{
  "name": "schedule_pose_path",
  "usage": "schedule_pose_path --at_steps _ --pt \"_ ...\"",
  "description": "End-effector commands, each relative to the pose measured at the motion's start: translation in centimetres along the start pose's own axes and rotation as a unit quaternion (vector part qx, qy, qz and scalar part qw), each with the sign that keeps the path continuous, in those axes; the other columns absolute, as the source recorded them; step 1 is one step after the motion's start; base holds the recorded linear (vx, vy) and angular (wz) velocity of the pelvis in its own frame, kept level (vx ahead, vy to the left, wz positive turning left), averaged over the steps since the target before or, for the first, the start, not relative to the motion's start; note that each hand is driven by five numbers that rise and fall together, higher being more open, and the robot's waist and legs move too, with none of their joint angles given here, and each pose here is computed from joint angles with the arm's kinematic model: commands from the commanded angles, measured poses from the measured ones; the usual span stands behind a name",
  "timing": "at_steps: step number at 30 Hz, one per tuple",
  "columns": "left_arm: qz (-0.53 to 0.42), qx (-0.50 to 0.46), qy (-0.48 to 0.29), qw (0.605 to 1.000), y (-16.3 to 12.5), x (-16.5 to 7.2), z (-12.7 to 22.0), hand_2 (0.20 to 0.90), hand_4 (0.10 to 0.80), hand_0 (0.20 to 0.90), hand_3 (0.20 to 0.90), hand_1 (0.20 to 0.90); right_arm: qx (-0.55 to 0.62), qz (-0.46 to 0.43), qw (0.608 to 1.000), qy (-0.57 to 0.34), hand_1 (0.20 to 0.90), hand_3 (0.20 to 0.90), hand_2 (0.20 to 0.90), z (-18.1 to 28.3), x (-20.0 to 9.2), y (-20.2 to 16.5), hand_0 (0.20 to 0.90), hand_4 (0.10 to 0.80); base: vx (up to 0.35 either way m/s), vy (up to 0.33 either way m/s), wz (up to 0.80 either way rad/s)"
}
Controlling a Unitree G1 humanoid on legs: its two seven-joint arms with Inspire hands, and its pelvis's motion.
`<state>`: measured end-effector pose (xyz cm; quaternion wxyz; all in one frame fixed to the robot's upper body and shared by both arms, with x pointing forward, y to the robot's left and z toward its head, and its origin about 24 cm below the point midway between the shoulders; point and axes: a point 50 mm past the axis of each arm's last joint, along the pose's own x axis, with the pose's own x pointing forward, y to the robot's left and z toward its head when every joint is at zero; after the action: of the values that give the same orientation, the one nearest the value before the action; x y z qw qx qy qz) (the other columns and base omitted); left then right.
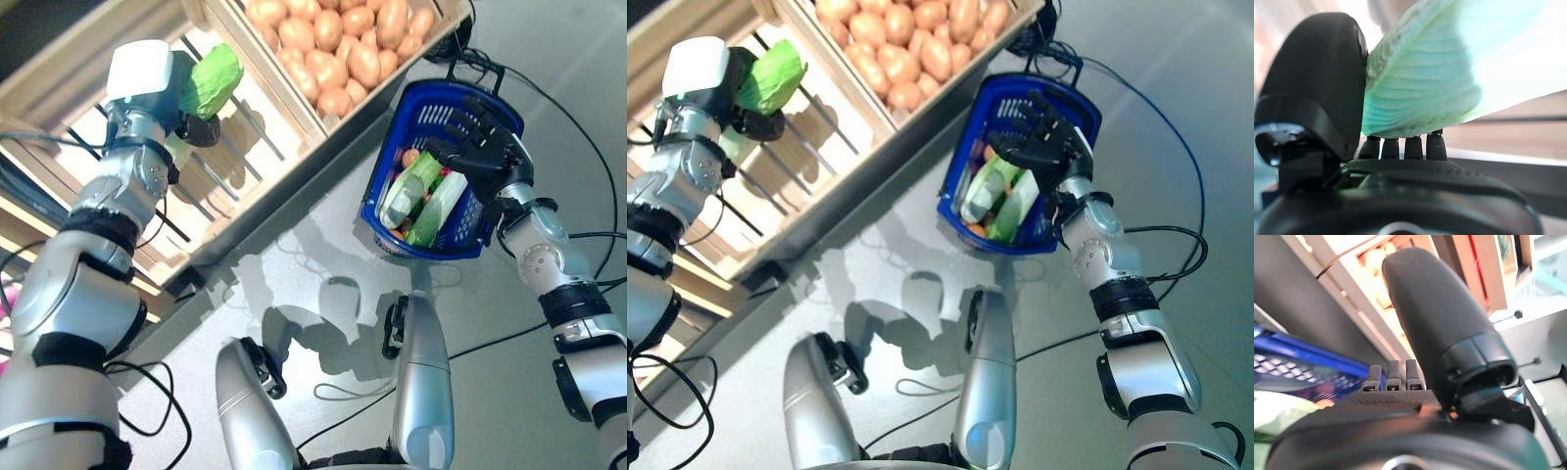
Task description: Put vegetables into the basket
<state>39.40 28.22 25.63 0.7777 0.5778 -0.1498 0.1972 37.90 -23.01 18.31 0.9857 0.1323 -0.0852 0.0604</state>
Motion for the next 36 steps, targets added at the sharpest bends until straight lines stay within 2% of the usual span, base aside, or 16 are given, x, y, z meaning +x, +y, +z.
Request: schedule_pose_path --at_steps 1,3,4,8,9,13,16,19,23,27,29,32,36 --pt "0.077 -0.12 0.025 0.989 2.1 -0.9 -2.1 0.3 0.4 0.3 0.3 0.3 0.004 0.037 0.998 -0.042 0.9 0.9 0.9 -0.7 -0.4 1.8 0.9 0.8 0.052 -0.02 0.08" --pt "0.075 -0.18 0.028 0.98 1.7 -1.1 -1.9 0.3 0.4 0.3 0.3 0.3 0.005 0.043 0.999 -0.028 0.9 0.9 0.9 -1.2 -0.4 2.1 0.9 0.8 0.081 -0.018 0.02" --pt "0.068 -0.249 0.03 0.966 0.9 -1.4 -1.5 0.3 0.4 0.3 0.3 0.3 0.012 0.056 0.998 -0.005 0.9 0.9 0.9 -2.0 -0.3 2.7 0.9 0.8 0.084 -0.012 0.03" --pt "0.058 -0.365 0.025 0.929 -0.5 -2.3 -0.8 0.3 0.4 0.3 0.3 0.3 0.006 0.099 0.994 0.055 0.9 0.9 0.9 -4.0 -0.6 4.1 0.9 0.8 0.067 -0.019 0.0" --pt "0.054 -0.421 0.022 0.905 -0.9 -2.7 -0.5 0.3 0.4 0.3 0.3 0.3 0.018 0.118 0.989 0.083 0.9 0.9 0.9 -4.8 -0.9 4.5 0.9 0.8 0.158 -0.027 -0.04" --pt "0.031 -0.534 0.015 0.845 -2.8 -3.9 0.7 0.3 0.4 0.3 0.3 0.3 0.027 0.16 0.979 0.126 0.9 0.9 0.9 -6.1 -1.2 5.9 0.9 0.8 0.153 -0.026 0.01" --pt "0.02 -0.557 0.001 0.83 -3.4 -4.3 1.6 0.3 0.4 0.3 0.3 0.3 0.034 0.176 0.975 0.134 0.9 0.9 0.9 -6.0 -1.0 6.8 0.9 0.8 0.077 0.001 -0.03" --pt "-0.005 -0.604 -0.024 0.796 -4.4 -5.3 3.2 0.3 0.4 0.3 0.3 0.3 0.037 0.214 0.963 0.156 0.9 0.9 0.9 -6.4 -1.6 8.0 0.9 0.8 0.047 0.002 -0.04" --pt "-0.03 -0.615 -0.06 0.786 -4.9 -6.6 5.1 0.3 0.4 0.3 0.3 0.3 0.034 0.246 0.953 0.176 0.9 0.9 0.9 -6.9 -2.5 8.6 0.9 0.8 0.011 -0.005 0.03" --pt "-0.057 -0.604 -0.098 0.789 -5.2 -7.5 7.1 0.3 0.4 0.3 0.3 0.3 0.027 0.257 0.95 0.177 0.9 0.9 0.9 -6.6 -2.7 9.0 0.9 0.8 0.015 0.002 0.1" --pt "-0.064 -0.568 -0.124 0.811 -5.1 -7.8 8.2 0.3 0.4 0.3 0.3 0.3 0.027 0.268 0.946 0.178 0.9 0.9 0.9 -6.3 -2.9 9.7 0.9 0.8 0.012 0.002 0.08" --pt "-0.076 -0.547 -0.15 0.821 -5.1 -8.2 8.9 0.3 0.4 0.3 0.3 0.3 0.041 0.281 0.941 0.182 0.9 0.9 0.9 -6.2 -3.2 10.2 0.9 0.8 0.004 -0.001 0.06" --pt "-0.1 -0.541 -0.181 0.815 -5.1 -9.2 10.4 0.3 0.4 0.3 0.3 0.3 0.059 0.284 0.938 0.189 0.9 0.9 0.9 -6.6 -3.8 10.3 0.9 0.8 0.004 0.003 0.01"
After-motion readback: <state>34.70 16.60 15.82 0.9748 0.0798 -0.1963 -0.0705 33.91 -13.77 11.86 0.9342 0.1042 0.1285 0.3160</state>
